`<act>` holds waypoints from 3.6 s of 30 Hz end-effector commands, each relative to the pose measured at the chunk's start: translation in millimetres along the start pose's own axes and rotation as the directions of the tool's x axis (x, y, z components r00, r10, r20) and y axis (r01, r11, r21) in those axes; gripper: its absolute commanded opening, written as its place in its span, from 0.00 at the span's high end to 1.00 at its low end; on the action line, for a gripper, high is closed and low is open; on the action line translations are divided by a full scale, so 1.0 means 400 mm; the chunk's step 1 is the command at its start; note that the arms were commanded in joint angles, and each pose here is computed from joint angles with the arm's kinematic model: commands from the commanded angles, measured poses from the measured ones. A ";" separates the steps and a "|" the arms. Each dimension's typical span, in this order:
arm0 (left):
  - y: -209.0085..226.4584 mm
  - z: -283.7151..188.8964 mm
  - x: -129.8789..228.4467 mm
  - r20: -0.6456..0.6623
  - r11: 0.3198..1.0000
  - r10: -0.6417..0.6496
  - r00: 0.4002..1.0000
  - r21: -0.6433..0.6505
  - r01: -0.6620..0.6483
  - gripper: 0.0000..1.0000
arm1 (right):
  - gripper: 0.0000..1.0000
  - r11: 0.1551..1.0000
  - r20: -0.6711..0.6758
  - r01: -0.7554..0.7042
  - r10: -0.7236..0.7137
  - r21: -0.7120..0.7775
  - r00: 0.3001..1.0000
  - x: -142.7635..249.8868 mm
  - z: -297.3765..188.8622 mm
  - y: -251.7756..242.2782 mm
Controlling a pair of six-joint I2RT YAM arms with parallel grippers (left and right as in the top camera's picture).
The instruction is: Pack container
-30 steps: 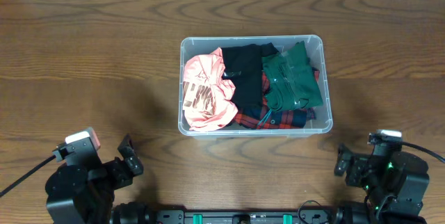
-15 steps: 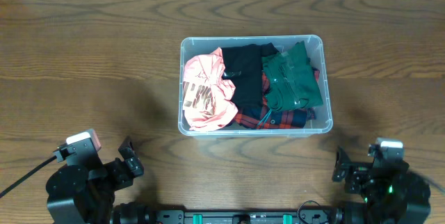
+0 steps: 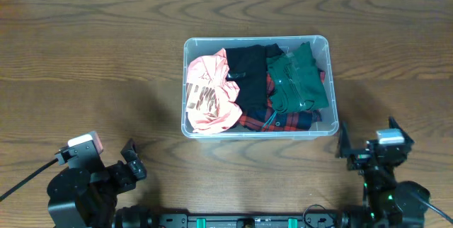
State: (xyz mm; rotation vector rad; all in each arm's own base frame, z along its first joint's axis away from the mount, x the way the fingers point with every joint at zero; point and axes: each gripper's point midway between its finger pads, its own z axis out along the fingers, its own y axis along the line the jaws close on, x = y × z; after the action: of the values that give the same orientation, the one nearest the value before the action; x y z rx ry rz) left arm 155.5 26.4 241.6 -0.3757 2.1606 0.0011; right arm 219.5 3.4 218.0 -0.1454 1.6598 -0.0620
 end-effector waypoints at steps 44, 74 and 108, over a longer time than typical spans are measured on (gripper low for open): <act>0.001 0.002 0.005 -0.006 1.000 0.014 1.000 -0.001 -0.014 0.02 | 0.01 0.991 0.026 0.137 -0.137 0.006 0.990 0.141 0.081 0.024; -0.049 0.187 0.030 0.349 0.975 0.168 0.922 0.082 -0.208 0.02 | 0.01 0.991 0.026 0.137 -0.137 0.006 0.990 0.141 0.081 0.024; -0.107 0.317 0.115 0.443 0.957 0.123 0.888 0.186 -0.225 0.02 | 0.01 0.991 0.026 0.137 -0.137 0.006 0.990 0.141 0.081 0.024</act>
State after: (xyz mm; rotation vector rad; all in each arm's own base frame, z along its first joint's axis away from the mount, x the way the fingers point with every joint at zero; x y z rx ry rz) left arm 244.7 -9.9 153.1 -0.0243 1.6749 -0.0688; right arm 246.2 4.6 159.4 -0.2400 1.6239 -0.1630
